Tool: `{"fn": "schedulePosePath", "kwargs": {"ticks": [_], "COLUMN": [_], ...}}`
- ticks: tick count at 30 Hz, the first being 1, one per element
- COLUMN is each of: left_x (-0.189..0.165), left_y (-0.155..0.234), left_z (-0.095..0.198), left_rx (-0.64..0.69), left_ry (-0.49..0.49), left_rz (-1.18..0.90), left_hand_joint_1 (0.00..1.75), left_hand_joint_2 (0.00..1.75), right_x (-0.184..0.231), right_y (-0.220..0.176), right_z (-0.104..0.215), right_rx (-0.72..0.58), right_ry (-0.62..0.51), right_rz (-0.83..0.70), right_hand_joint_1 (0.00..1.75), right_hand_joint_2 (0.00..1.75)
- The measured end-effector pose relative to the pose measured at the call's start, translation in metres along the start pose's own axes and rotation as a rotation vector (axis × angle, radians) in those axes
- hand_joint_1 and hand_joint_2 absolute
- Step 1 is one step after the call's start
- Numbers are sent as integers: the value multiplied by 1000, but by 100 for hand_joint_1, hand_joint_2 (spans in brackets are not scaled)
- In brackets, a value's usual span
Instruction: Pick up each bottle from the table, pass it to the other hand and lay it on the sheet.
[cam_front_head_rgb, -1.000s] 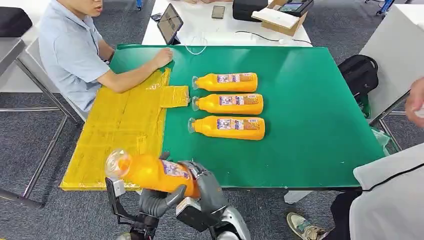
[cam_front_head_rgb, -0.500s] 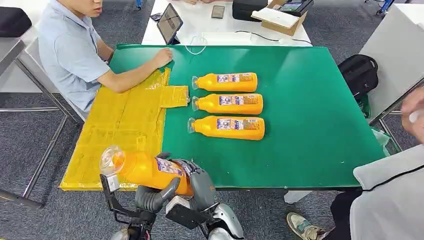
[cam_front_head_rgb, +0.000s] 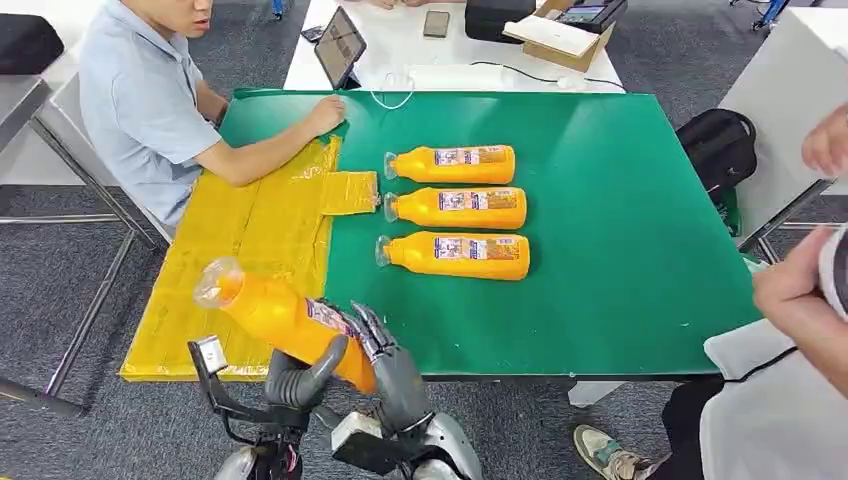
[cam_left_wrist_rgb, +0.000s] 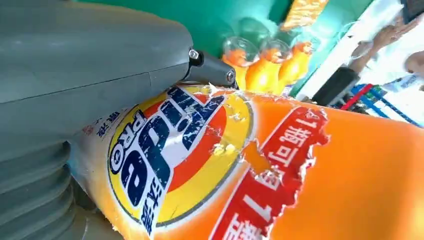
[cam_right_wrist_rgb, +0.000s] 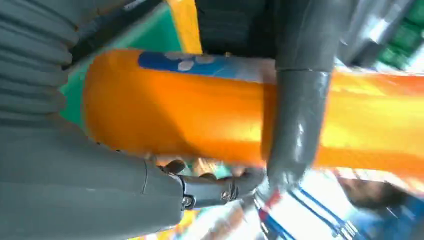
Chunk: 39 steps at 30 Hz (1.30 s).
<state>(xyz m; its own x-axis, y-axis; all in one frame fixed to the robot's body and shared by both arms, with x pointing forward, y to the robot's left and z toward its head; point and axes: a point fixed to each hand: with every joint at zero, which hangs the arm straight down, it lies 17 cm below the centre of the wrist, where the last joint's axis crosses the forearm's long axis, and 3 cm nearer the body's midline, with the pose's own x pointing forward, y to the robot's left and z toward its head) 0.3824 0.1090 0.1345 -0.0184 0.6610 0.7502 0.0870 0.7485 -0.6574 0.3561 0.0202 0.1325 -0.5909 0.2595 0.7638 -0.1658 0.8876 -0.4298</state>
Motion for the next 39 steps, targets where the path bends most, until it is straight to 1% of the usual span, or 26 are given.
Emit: {"fn": "schedulePosePath", "kwargs": {"ticks": [2, 6, 8, 10, 13, 16, 18, 21, 24, 25, 33, 35, 36, 37, 39], "left_x": [13, 31, 41, 55, 67, 79, 82, 78, 66, 65, 63, 51, 41, 41, 38], "left_y": [8, 23, 34, 44, 52, 57, 58, 65, 72, 74, 75, 88, 104, 116, 126], "left_z": [-8, -20, -24, -30, -36, -40, -46, -57, -74, -78, -80, -96, -107, -123, -130], "left_rx": [25, 71, 108, 138, 160, 183, 171, 160, 106, 99, 96, 65, 52, 51, 48], "left_ry": [-48, -109, -154, -221, -280, -371, -413, -415, -396, -391, -385, -320, -244, -204, -160], "left_rz": [-50, -129, -209, -331, -477, -744, -911, -1077, -1298, -1325, -1341, -1446, -1509, -1563, -1625], "left_hand_joint_1": [175, 175, 175, 175, 175, 175, 175, 175, 175, 175, 175, 175, 175, 175, 175], "left_hand_joint_2": [175, 175, 175, 175, 175, 175, 175, 175, 175, 175, 175, 175, 175, 175, 175], "right_x": [9, 18, 25, 27, 27, 25, 25, 23, 23, 23, 23, 21, 21, 20, 19], "right_y": [-9, -19, -31, -44, -61, -78, -87, -99, -105, -106, -106, -107, -108, -107, -108], "right_z": [1, 2, 0, -1, -3, -2, -3, -3, -2, -2, -2, -1, -1, 1, 2], "right_rx": [-37, -54, -77, -111, -152, -197, -222, -256, -280, -283, -285, -296, -303, -307, -315], "right_ry": [-53, -106, -138, -146, -148, -136, -131, -118, -109, -107, -106, -94, -86, -77, -67], "right_rz": [47, 100, 143, 167, 195, 204, 208, 203, 187, 185, 183, 166, 152, 143, 125], "right_hand_joint_1": [0, 0, 0, 0, 0, 0, 0, 0, 0, 0, 0, 0, 0, 0, 0], "right_hand_joint_2": [0, 0, 0, 0, 0, 0, 0, 0, 0, 0, 0, 0, 0, 0, 0]}}
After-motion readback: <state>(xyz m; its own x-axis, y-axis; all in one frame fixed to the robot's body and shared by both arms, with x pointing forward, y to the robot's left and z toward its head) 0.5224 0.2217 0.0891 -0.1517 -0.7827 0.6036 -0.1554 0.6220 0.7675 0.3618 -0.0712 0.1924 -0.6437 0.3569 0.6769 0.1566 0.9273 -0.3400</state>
